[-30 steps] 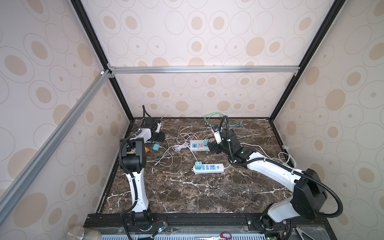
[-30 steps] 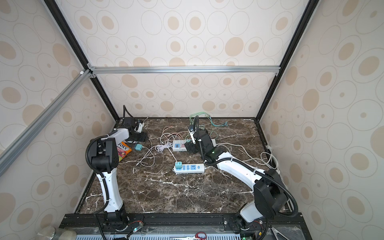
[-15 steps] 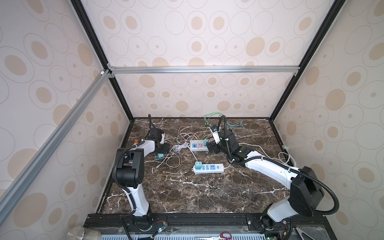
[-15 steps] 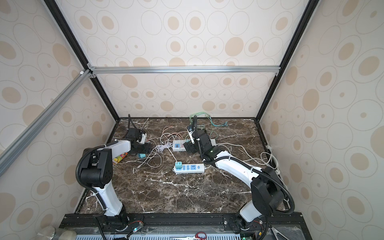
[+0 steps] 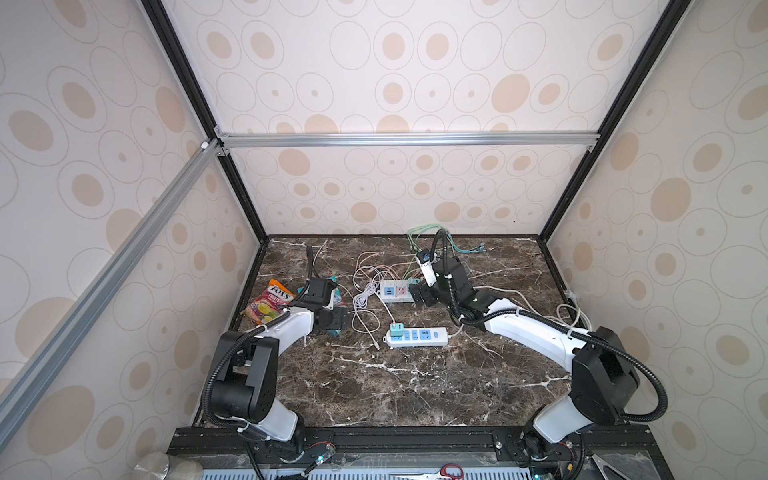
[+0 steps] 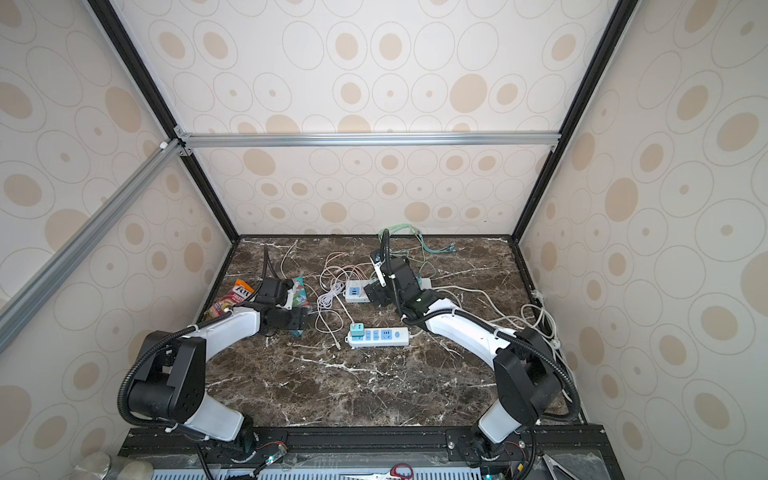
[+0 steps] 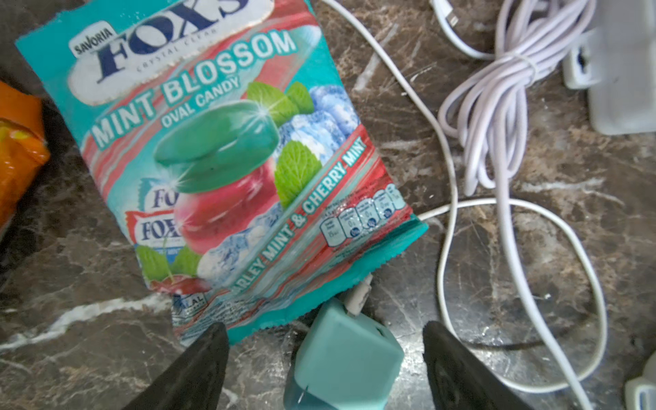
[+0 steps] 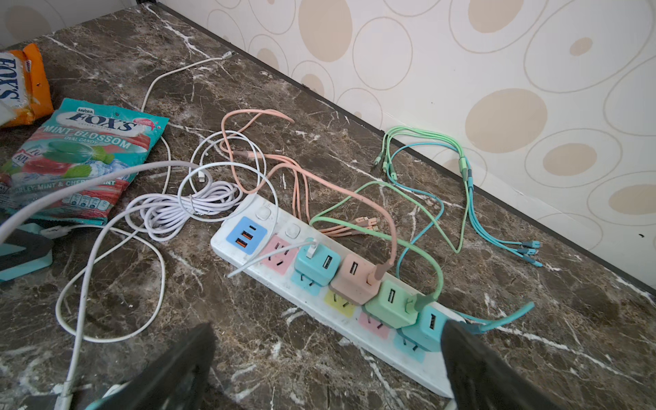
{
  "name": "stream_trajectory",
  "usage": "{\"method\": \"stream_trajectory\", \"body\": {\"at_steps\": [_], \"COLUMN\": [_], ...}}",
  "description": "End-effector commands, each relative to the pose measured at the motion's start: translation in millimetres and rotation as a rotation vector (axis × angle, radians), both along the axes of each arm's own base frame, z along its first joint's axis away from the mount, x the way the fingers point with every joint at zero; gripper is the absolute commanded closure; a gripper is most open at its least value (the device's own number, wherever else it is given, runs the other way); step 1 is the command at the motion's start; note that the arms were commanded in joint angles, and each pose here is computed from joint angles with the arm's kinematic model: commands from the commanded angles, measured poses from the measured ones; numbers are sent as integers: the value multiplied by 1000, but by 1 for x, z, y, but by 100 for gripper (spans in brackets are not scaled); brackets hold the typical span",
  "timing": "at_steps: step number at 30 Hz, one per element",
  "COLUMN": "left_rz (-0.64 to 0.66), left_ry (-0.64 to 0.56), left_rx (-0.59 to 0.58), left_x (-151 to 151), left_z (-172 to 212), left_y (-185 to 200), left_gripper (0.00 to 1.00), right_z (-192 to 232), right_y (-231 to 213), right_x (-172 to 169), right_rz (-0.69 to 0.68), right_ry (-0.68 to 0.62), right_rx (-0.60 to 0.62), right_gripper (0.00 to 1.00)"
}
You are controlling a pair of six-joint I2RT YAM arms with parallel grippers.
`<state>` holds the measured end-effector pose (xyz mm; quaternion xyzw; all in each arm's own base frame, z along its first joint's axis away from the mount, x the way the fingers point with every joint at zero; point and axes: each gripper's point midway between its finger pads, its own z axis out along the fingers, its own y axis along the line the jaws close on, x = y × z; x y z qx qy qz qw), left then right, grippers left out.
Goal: Insert the plug
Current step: 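Lower and grasp the loose teal charger by the candy bags with the left gripper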
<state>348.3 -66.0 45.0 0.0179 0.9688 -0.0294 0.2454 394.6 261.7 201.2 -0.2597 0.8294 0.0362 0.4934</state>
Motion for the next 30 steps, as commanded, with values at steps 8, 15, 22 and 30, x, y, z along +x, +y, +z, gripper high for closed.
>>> {"method": "stream_trajectory", "body": {"at_steps": [8, 15, 22, 30], "left_rz": [-39, -111, -102, -93], "left_ry": [92, 122, 210, 189], "left_rx": [-20, -44, 53, 73], "left_x": [-31, -38, -52, -43], "left_z": [-9, -8, -25, -28], "left_y": [-16, -37, -23, -22], "left_gripper": [18, 23, 31, 39], "right_z": [6, 5, 3, 3], "right_y": [4, 2, 2, 2], "right_x": [4, 4, 5, 5], "right_rz": [-1, -7, -8, -8], "right_ry": [-2, 0, 3, 4], "right_rx": [16, 12, 6, 6], "right_gripper": [0, 0, 0, 0]}}
